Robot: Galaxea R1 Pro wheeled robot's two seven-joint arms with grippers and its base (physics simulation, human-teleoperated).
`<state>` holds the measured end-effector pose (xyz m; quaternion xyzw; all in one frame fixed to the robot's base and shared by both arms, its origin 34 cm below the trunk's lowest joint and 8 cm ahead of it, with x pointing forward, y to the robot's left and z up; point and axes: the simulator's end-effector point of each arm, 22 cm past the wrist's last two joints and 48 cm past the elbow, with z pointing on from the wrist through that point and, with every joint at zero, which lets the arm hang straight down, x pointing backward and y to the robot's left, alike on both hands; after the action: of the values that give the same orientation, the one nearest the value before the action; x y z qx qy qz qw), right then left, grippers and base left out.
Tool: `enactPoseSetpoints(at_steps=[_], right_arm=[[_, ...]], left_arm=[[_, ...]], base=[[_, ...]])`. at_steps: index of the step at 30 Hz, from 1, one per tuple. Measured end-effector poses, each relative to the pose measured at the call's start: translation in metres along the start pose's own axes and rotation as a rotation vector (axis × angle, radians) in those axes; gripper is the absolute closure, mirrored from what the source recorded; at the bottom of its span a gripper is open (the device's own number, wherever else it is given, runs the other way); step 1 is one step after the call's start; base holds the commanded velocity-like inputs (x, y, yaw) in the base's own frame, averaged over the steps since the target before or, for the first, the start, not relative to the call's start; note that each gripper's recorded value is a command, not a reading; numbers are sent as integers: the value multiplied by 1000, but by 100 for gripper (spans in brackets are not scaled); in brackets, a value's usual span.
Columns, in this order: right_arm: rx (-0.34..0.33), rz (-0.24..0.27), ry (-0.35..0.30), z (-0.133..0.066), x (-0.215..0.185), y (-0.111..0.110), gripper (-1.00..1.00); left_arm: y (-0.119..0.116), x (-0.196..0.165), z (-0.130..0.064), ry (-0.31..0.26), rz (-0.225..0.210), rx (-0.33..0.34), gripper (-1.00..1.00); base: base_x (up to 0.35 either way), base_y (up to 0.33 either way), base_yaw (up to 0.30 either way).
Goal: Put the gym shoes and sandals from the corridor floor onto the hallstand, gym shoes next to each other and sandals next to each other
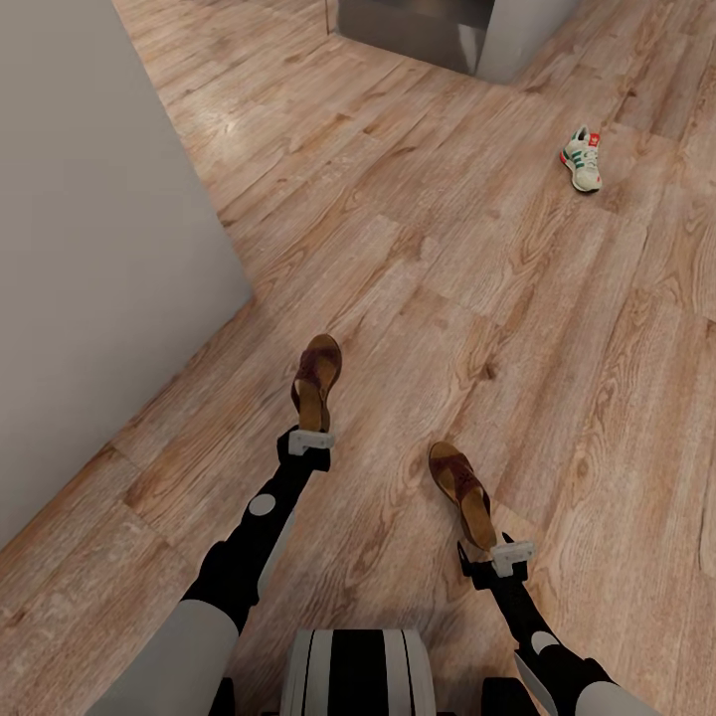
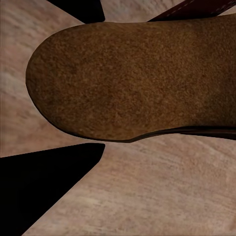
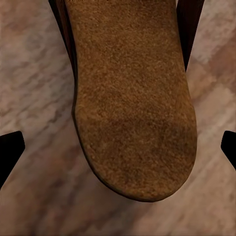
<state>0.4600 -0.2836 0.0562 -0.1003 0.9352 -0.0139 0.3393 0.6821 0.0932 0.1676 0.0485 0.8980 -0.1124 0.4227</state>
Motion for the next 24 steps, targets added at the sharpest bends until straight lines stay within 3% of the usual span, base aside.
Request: enactPoseSetpoints(at_steps=[18, 24], right_arm=[[11, 0, 0, 0, 0, -3, -100], [25, -4, 53, 1, 10, -6, -100]], left_arm=[[-1, -4, 0, -23, 2, 2, 100], [-1, -3, 0, -32, 2, 2, 100]], base=[[13, 0, 0], [0, 0, 0]])
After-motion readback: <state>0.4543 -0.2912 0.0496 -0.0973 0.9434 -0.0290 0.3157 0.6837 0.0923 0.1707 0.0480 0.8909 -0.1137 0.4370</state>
